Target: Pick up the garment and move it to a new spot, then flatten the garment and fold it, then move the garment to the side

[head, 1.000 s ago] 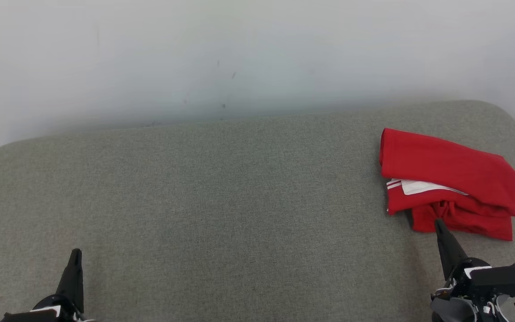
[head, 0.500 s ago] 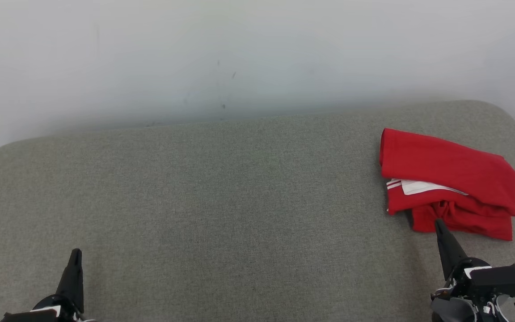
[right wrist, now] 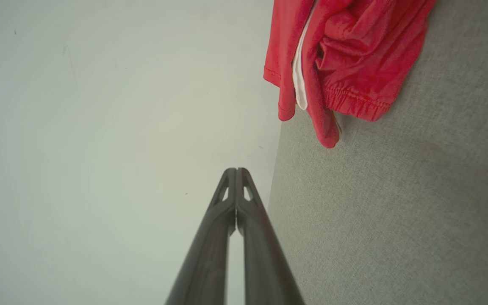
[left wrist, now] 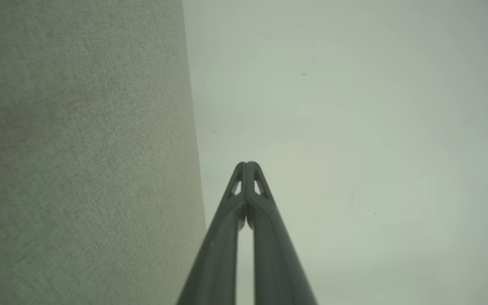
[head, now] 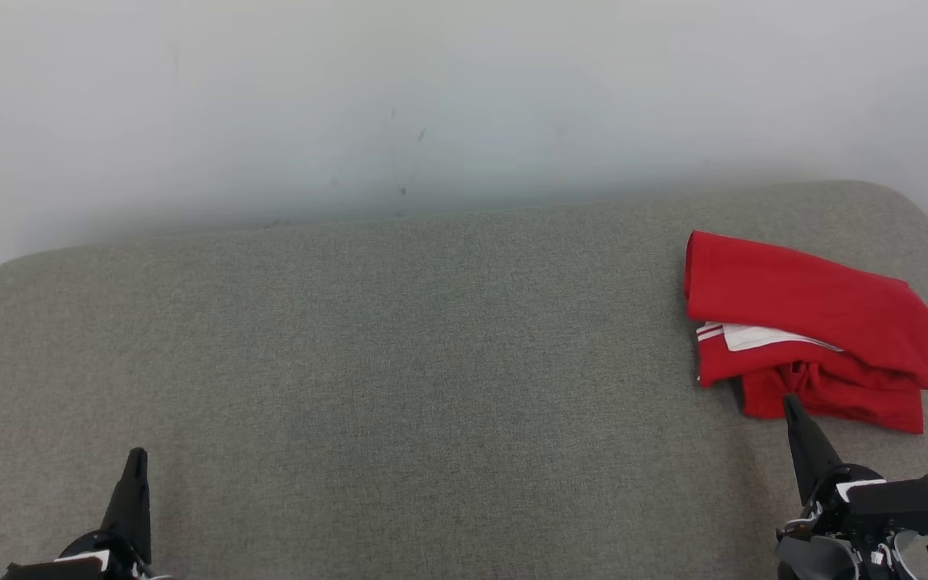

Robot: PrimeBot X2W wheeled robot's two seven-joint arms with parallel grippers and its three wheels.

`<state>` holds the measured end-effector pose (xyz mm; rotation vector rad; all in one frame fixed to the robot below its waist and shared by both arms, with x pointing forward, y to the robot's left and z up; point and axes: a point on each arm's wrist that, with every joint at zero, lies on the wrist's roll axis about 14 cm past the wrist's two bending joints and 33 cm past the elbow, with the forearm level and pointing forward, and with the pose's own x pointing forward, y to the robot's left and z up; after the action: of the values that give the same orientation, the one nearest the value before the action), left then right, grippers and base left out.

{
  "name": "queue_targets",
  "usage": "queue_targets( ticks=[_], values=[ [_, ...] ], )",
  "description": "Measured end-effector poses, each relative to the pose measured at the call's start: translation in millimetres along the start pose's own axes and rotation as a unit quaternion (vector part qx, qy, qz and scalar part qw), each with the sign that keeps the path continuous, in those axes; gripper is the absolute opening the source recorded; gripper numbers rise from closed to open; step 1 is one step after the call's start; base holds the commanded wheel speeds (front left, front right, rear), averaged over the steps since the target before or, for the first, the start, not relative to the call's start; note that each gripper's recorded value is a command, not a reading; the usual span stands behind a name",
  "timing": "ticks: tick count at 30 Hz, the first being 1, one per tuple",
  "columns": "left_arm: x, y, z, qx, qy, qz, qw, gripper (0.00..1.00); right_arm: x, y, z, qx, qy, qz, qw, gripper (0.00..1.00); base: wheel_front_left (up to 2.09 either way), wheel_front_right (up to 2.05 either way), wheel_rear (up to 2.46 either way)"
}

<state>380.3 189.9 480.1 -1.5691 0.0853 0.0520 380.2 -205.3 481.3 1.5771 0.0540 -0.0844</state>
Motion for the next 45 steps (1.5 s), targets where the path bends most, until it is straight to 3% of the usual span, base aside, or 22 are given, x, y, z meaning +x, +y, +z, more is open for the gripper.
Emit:
queue_targets(
  ticks=[45],
  values=[
    [0.0, 0.0, 0.0, 0.000, 0.000, 0.000, 1.000, 0.00, 0.0, 0.2, -0.1, 0.000, 0.000, 0.001, 1.000, 0.00, 0.00, 0.00, 0.00]
  ],
)
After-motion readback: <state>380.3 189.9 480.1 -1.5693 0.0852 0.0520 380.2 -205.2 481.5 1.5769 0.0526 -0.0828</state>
